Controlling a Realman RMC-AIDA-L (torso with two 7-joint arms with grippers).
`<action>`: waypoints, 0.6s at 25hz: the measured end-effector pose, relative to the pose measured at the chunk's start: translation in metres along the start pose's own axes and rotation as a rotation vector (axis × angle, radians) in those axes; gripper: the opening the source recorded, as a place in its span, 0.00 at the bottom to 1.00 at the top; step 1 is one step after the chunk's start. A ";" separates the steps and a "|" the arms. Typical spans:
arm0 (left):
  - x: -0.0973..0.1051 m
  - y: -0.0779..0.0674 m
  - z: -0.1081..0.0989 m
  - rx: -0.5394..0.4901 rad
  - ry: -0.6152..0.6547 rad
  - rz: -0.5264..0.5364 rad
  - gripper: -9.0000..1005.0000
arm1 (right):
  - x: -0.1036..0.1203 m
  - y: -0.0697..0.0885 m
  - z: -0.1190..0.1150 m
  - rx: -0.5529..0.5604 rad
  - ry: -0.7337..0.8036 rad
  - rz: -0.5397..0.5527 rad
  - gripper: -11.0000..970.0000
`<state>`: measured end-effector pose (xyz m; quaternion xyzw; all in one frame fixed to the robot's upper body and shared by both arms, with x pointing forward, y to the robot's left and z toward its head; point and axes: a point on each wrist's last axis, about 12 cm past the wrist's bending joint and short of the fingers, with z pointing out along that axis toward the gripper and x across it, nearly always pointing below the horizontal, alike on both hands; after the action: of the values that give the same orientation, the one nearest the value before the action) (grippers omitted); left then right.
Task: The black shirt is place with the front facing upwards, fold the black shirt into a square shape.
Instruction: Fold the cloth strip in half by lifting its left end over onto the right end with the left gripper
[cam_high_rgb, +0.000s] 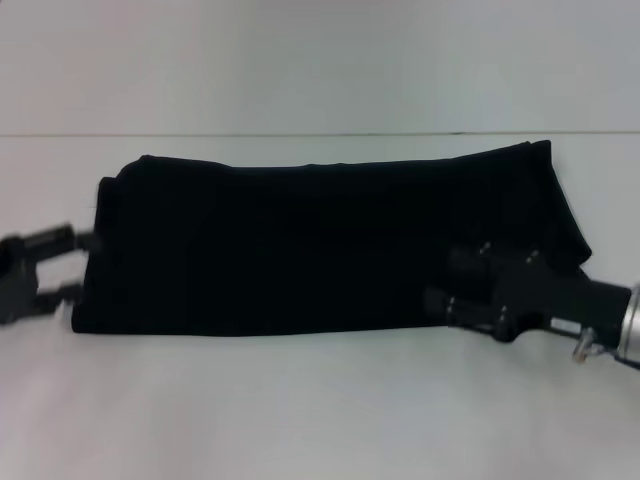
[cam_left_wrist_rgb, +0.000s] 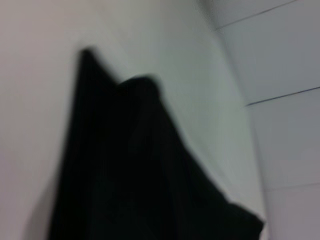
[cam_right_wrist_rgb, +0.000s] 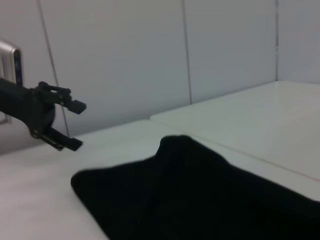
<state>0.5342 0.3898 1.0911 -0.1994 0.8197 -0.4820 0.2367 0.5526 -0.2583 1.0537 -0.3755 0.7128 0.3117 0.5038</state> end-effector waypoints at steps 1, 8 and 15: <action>0.003 0.003 -0.003 -0.022 0.018 -0.029 0.89 | 0.003 0.002 0.002 -0.002 0.004 -0.007 0.74; 0.012 0.016 -0.006 -0.092 0.029 -0.135 0.89 | 0.013 0.008 0.004 0.005 0.022 -0.015 0.74; 0.012 0.022 0.002 -0.128 0.014 -0.171 0.89 | 0.016 0.018 0.009 -0.066 0.040 -0.077 0.74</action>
<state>0.5235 0.3918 1.0682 -0.2802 0.8303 -0.4486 0.1757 0.5379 -0.2451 1.0368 -0.4252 0.6970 0.3080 0.4884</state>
